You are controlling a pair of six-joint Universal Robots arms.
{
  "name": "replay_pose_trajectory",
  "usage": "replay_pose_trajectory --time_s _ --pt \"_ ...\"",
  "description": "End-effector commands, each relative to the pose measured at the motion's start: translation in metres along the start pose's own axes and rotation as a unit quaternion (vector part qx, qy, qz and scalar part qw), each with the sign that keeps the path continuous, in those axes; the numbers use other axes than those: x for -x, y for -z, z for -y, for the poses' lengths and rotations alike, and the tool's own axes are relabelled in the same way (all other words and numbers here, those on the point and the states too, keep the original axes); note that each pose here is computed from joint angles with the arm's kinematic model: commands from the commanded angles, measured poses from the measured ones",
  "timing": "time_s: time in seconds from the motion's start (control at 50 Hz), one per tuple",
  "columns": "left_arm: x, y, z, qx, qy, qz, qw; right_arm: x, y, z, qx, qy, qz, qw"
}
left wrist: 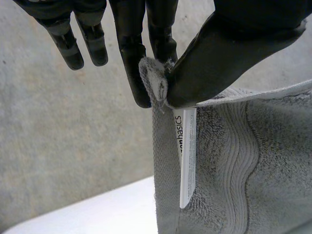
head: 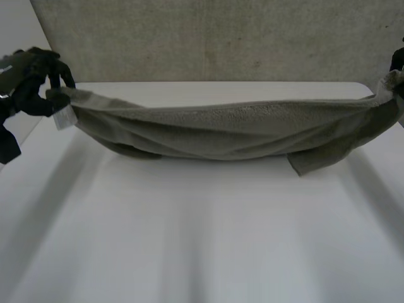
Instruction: Fold the towel.
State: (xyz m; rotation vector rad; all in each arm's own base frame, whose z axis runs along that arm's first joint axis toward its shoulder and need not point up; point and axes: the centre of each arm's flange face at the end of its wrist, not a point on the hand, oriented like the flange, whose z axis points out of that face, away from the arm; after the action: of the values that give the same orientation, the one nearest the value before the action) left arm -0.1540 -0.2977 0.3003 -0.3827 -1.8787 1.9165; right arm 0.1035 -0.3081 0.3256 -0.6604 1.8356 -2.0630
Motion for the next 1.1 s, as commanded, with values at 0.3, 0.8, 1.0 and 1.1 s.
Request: replay_pose_trajectory --time_s 0.3,0.8,1.0,1.1 --pt "0.024 -0.089 0.005 -0.041 0.004 0.031 0.999 0.022 -0.09 0.002 -0.047 0.031 0.016 0.998" --pt "0.028 -0.109 0.035 -0.105 -0.018 -0.005 0.994 0.038 -0.109 0.02 -0.107 0.072 0.037 0.991" --pt "0.035 -0.066 -0.037 -0.005 0.027 -0.014 1.0 0.036 -0.066 -0.034 -0.034 0.041 0.091 0.994" --pt "0.031 -0.042 -0.046 0.021 0.042 -0.025 0.999 0.03 -0.039 -0.043 -0.012 0.021 0.113 0.993"
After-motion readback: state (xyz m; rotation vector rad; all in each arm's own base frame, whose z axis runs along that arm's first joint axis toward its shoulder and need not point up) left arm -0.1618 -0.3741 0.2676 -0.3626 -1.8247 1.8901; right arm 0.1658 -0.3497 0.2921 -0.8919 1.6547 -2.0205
